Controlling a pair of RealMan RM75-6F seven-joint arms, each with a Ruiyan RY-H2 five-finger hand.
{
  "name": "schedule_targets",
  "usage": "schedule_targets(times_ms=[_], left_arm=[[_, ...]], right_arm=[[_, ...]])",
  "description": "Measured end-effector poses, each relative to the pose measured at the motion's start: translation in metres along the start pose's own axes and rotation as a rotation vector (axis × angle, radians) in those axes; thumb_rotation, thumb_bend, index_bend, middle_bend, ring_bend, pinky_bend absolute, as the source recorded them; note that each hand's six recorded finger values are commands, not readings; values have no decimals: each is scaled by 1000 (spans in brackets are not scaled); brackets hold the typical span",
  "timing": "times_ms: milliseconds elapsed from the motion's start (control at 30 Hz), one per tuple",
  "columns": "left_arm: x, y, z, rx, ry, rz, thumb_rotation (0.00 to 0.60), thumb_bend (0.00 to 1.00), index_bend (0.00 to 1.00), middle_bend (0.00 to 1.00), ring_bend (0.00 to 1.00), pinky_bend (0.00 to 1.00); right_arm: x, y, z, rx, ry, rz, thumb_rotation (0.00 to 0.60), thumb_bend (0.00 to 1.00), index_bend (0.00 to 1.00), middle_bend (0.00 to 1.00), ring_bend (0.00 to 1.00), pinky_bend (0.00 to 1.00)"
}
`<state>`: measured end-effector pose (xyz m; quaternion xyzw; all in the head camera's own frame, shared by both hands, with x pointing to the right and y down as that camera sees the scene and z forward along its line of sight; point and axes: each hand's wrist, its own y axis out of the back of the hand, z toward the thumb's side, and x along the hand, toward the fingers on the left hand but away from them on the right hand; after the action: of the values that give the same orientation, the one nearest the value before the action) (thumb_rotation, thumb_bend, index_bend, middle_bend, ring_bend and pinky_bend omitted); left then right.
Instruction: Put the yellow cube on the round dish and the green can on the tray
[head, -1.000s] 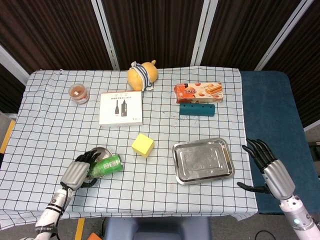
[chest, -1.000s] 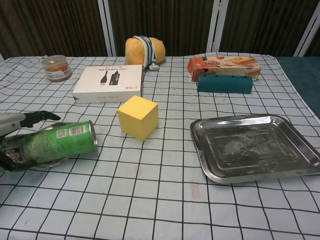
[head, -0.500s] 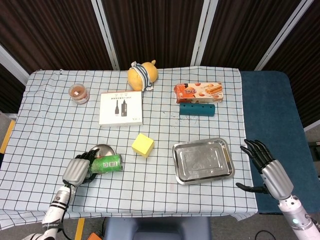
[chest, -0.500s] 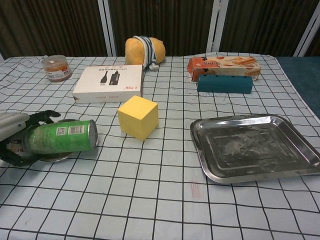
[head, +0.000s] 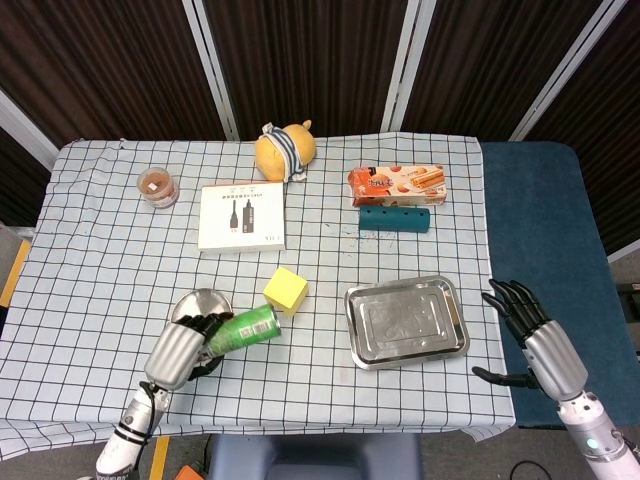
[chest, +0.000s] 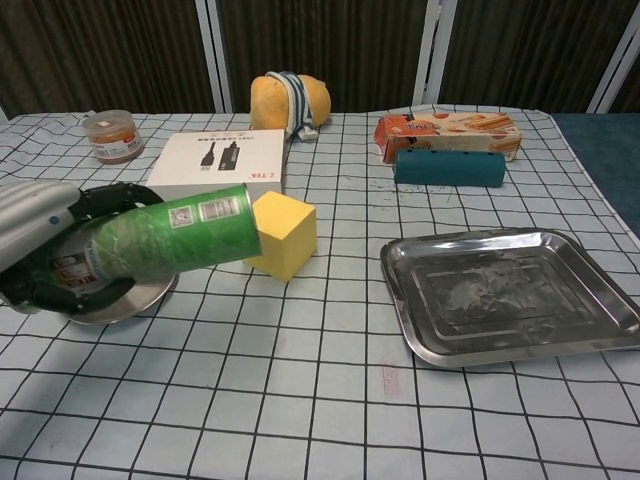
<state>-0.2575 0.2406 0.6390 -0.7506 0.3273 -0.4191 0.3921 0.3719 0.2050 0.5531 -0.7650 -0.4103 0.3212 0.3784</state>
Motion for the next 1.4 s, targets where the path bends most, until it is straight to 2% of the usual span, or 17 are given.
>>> schedule_targets(times_ms=[133,333,500,600,700,767,867,933,1067,1200,1400], left_arm=[[-1,-6,33,-32,-100,-23,600,572,371,525,567,662],[17,-24,67,-24,-192,-64,600,569,374,523,567,662],[33,-36,79,41,-234,-61,600,565,383,509,556,662],[39,-42,84,70,-255,-62,600,548,383,476,515,645],[40,-47,85,87,-267,-61,600,517,362,412,442,565],[39,-51,85,97,-274,-69,600,480,268,311,355,493],[38,-57,83,110,-271,-104,600,424,39,86,139,327],[37,-60,83,117,-265,-135,600,418,4,28,86,305],[37,-58,80,138,-257,-148,600,414,0,2,44,258],[38,-56,75,163,-243,-155,600,407,0,0,1,166],[35,-38,69,174,-218,-156,600,399,0,0,0,126]], right_arm=[[1,1,0,-7,1,0,600,41,0,0,0,0],[2,4,0,-20,4,2,600,42,0,0,0,0],[3,7,0,-31,8,0,600,42,0,0,0,0],[3,8,0,-36,10,-2,600,42,0,0,0,0],[4,10,0,-41,13,-6,600,42,0,0,0,0],[4,10,0,-44,15,-7,600,42,0,0,0,0],[4,11,0,-46,18,-12,600,42,0,0,0,0],[4,11,0,-47,19,-14,600,41,0,0,0,0],[4,11,0,-46,19,-13,600,42,0,0,0,0],[5,10,1,-45,21,-9,600,42,0,0,0,0],[5,9,1,-46,22,-7,600,42,0,0,0,0]])
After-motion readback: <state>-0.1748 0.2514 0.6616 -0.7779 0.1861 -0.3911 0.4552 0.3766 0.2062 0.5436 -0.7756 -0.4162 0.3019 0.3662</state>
